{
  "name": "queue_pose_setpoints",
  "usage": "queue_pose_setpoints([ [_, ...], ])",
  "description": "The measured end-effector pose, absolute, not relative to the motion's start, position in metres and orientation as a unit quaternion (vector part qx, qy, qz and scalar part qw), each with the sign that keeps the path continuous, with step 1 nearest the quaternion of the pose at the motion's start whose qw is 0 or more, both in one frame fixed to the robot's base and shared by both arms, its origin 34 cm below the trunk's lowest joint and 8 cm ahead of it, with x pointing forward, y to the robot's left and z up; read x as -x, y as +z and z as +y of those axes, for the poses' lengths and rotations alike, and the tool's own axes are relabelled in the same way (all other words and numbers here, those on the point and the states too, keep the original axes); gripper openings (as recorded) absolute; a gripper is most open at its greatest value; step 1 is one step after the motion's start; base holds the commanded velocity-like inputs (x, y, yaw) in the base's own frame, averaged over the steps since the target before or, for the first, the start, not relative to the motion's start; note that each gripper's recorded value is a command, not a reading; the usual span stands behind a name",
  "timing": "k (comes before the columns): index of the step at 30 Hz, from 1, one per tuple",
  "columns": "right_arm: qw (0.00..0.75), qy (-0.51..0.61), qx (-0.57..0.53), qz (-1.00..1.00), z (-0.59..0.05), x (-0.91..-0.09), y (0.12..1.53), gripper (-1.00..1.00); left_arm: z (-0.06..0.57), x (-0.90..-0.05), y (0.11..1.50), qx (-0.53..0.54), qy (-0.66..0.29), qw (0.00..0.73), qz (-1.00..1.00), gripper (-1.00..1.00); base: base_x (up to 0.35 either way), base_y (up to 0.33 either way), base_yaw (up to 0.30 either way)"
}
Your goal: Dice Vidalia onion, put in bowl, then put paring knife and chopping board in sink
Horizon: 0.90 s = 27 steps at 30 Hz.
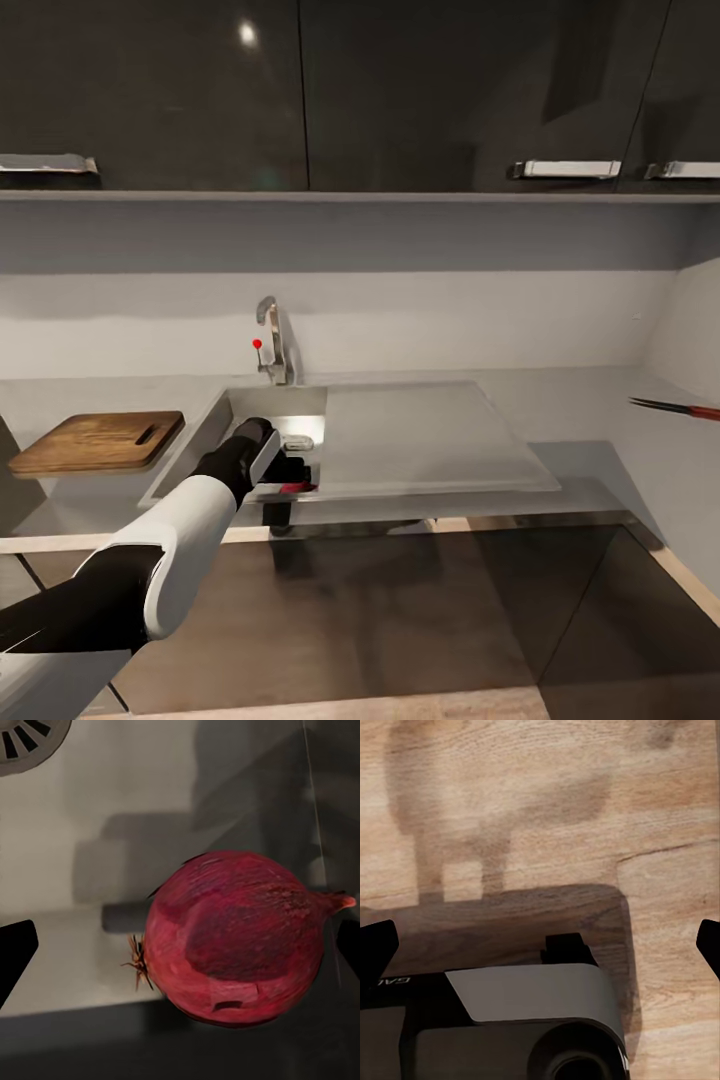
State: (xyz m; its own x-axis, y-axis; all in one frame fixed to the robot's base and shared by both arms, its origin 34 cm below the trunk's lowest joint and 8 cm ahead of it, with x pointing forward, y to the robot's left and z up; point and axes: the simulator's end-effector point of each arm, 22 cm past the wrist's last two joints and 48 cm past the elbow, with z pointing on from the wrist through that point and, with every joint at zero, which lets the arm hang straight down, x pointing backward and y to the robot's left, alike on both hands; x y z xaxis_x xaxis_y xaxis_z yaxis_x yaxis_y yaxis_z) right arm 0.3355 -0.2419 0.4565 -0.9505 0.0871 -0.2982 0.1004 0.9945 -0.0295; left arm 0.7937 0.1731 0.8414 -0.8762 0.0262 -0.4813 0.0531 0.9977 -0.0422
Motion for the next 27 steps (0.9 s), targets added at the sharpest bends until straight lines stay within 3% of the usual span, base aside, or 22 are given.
queue_pose_setpoints([
  [27,0.145,-0.022,-0.047,0.988,-0.2419,-0.3317,0.4545,1.0,0.1702,-0.7913,0.8315,-0.048,-0.003,0.24,0.97,1.0,0.0,0.0,0.0],
])
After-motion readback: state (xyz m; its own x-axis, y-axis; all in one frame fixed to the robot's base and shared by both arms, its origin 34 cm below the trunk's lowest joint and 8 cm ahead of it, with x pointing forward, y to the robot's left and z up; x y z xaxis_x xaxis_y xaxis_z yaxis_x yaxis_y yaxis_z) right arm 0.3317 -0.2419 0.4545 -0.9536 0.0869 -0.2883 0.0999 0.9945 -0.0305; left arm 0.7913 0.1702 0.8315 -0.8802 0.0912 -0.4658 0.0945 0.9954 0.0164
